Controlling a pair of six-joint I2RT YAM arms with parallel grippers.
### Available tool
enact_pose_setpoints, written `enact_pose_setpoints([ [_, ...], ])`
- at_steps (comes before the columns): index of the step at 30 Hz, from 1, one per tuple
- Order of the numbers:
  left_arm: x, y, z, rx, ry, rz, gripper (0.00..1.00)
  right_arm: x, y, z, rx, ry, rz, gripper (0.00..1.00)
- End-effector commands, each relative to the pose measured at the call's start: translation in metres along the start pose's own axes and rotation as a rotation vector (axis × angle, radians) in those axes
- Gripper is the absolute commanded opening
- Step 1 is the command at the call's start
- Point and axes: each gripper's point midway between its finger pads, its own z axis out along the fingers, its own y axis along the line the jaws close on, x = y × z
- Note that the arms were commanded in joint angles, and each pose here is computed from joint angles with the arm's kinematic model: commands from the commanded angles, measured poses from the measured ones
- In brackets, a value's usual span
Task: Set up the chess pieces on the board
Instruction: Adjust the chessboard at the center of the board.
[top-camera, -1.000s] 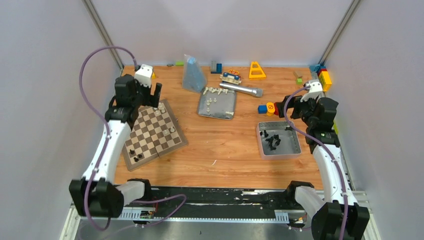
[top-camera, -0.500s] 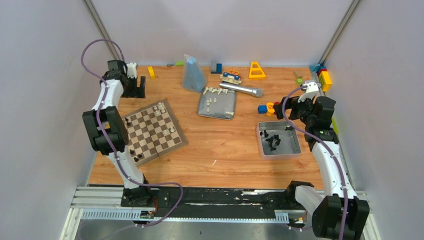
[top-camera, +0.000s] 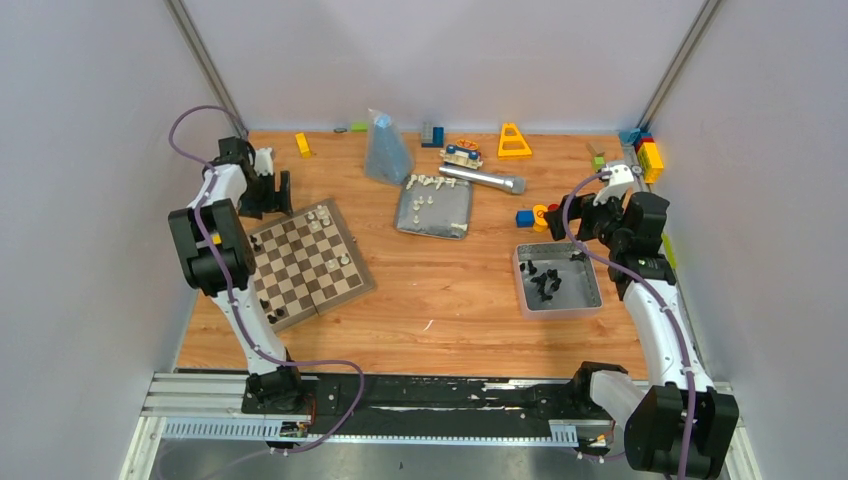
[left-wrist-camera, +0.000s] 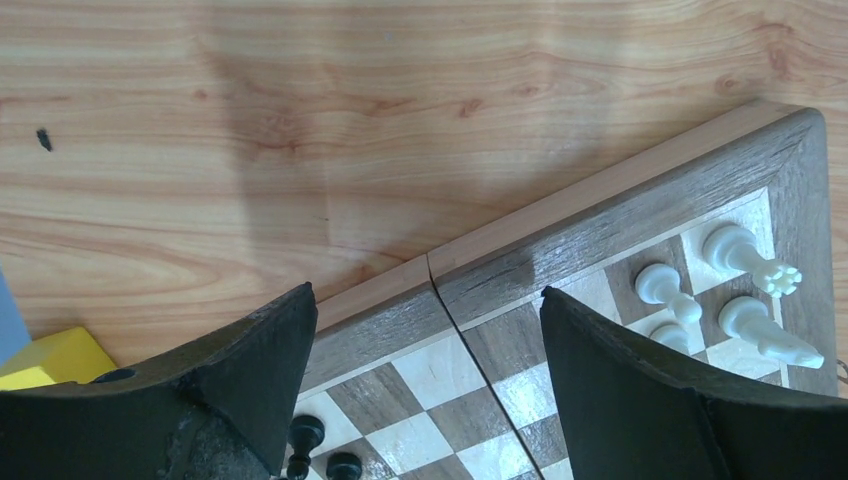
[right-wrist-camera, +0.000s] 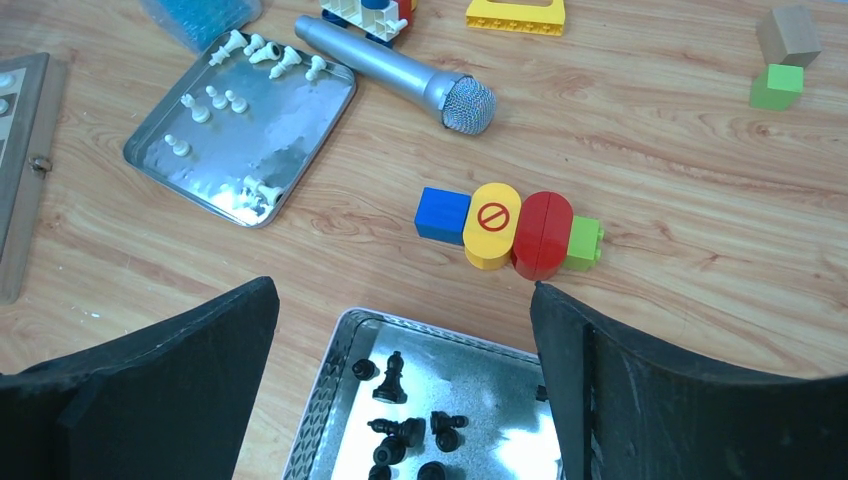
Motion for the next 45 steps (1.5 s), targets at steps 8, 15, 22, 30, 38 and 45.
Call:
enact_pose_setpoints([
  [8,0.024,0.016,0.008,0.037,0.045,-0.058,0.91,-0.015,0.005,-0.002,-0.034,-0.031,-0.038,1.00],
  [15,0.057,0.014,0.010,0.084,0.118,-0.046,0.87,-0.011,0.006,-0.001,-0.047,-0.018,-0.032,1.00],
  [22,0.086,-0.006,0.005,0.175,0.165,-0.055,0.86,-0.007,0.035,-0.002,-0.210,0.003,-0.049,1.00],
  [30,0.103,-0.025,0.008,0.275,0.197,-0.083,0.85,0.025,0.118,0.029,-0.410,0.118,-0.256,1.00],
  [38,0.099,-0.034,0.008,0.325,0.181,-0.069,0.85,0.059,0.174,0.056,-0.538,0.224,-0.363,1.00],
  [45,0.088,-0.052,0.010,0.317,0.185,0.054,0.83,0.067,0.179,0.056,-0.537,0.237,-0.401,1.00],
])
